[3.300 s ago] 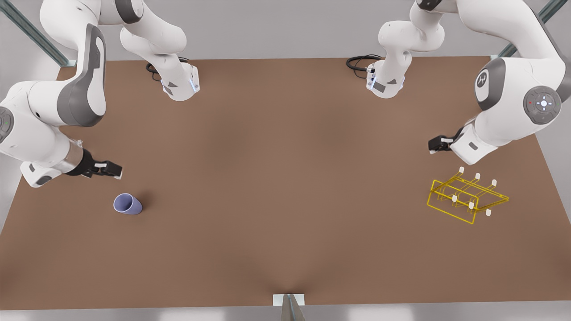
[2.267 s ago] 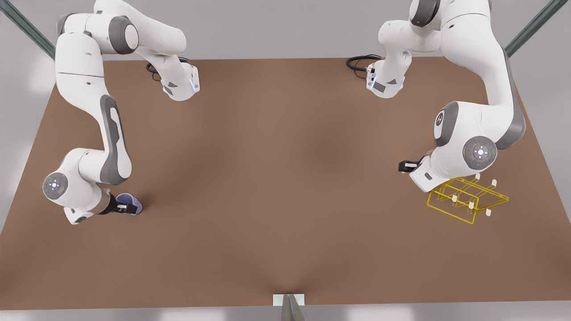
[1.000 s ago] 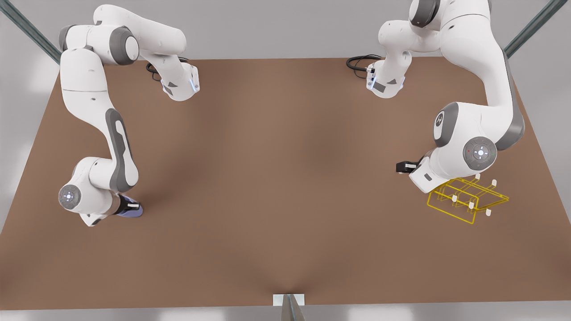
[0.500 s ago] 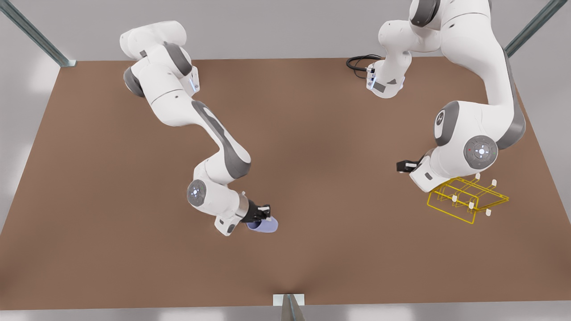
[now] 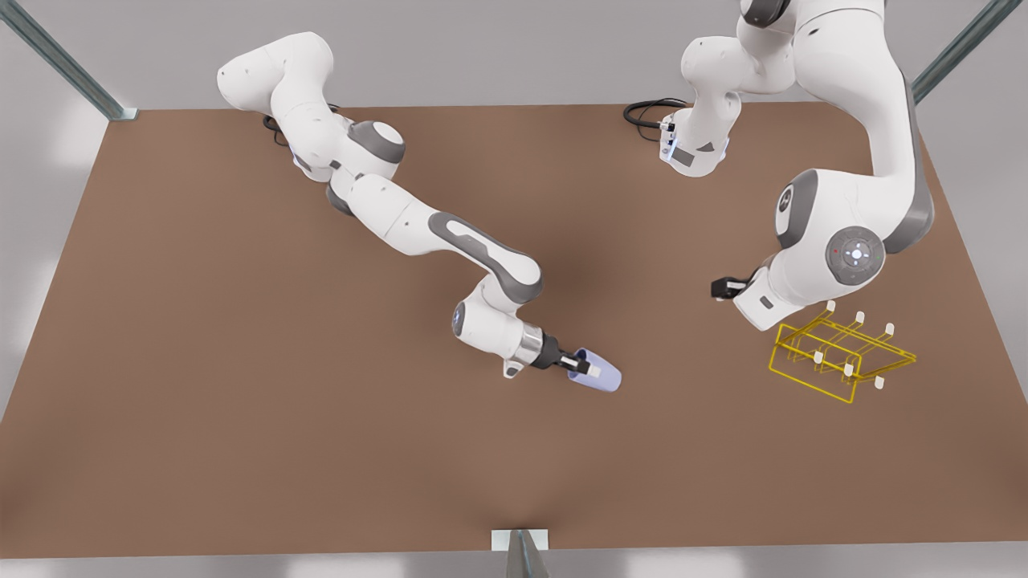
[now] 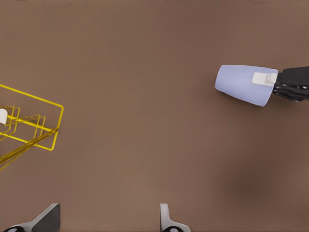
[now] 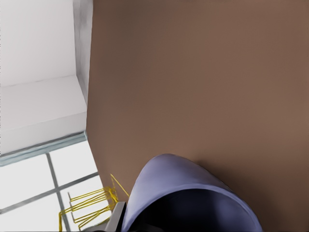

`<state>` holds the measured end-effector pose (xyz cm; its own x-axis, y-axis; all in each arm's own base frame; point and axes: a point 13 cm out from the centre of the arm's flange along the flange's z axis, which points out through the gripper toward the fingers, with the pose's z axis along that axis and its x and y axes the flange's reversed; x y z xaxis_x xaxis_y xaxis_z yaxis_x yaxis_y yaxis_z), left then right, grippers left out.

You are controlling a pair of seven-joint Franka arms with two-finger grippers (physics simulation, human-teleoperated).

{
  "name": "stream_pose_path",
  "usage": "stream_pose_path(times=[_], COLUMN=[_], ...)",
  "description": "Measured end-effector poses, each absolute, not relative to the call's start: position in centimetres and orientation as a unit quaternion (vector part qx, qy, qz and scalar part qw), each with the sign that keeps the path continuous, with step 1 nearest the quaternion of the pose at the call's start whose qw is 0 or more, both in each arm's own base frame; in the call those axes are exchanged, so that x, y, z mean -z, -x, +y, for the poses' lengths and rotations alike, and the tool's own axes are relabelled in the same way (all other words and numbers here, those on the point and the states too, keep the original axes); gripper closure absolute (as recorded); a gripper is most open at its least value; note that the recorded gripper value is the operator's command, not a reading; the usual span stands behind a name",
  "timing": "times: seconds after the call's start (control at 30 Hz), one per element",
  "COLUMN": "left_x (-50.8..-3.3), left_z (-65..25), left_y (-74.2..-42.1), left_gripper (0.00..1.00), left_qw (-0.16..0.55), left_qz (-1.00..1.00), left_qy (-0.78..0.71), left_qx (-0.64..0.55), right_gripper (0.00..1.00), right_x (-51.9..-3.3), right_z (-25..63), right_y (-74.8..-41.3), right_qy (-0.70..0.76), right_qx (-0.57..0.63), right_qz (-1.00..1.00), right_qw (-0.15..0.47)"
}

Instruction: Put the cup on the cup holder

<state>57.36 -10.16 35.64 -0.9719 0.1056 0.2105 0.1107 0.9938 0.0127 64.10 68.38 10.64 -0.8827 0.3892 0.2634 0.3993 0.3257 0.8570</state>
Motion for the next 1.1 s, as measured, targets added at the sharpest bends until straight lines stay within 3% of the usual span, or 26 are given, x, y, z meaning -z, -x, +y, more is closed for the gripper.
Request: stream_pose_path(times=[0.03, 0.07, 0.37, 0.57, 0.67, 0.73, 0.8, 0.83, 0.9, 1.03, 1.1], left_x=[-35.5, -35.4, -35.2, -34.3, -34.1, -34.2, -32.5, -30.6, -26.2, -19.6, -18.5], left_z=[-10.2, -10.2, -10.1, -10.2, -10.2, -10.6, -17.6, -21.8, -28.6, -33.4, -34.8], left_y=[-57.6, -57.7, -58.4, -57.8, -57.9, -58.0, -58.2, -57.7, -57.8, -59.8, -60.7], left_gripper=[0.0, 0.0, 0.0, 0.0, 0.0, 0.0, 0.0, 0.0, 0.0, 0.0, 0.0], left_qw=[0.102, 0.099, 0.084, 0.093, 0.093, 0.092, 0.098, 0.107, 0.115, 0.097, 0.073], left_qz=[-0.993, -0.994, -0.995, -0.994, -0.995, -0.995, -0.993, -0.992, -0.991, -0.987, -0.977], left_qy=[0.054, 0.054, 0.053, 0.047, 0.044, 0.04, 0.053, 0.058, 0.04, -0.094, -0.19], left_qx=[0.012, 0.012, 0.011, 0.013, 0.013, 0.014, 0.025, 0.035, 0.06, 0.081, 0.07], right_gripper=[0.62, 0.0, 0.0, 0.0, 0.0, 0.0, 0.0, 0.0, 0.0, 0.0, 0.0], right_x=[-10.4, -10.2, -10.6, -12.8, -21.9, -29.6, -39.2, -41.7, -41.6, -43.6, -44.6], right_z=[68.3, 68.2, 66.9, 56.7, 41.3, 25.2, 13.6, 10.1, 5.8, 4.3, 4.2], right_y=[-64.2, -64.2, -63.7, -66.5, -73.9, -75.5, -73.6, -71.1, -66.6, -65.9, -65.4], right_qy=[0.252, 0.26, 0.267, 0.192, 0.19, 0.217, 0.209, 0.204, 0.193, 0.154, 0.138], right_qx=[0.528, 0.528, 0.496, 0.367, 0.28, 0.219, 0.159, 0.129, 0.08, 0.044, 0.037], right_qz=[-0.811, -0.808, -0.826, -0.909, -0.937, -0.945, -0.954, -0.96, -0.973, -0.985, -0.989], right_qw=[0.003, 0.001, -0.015, -0.053, -0.092, -0.111, -0.144, -0.141, -0.102, -0.061, -0.05])
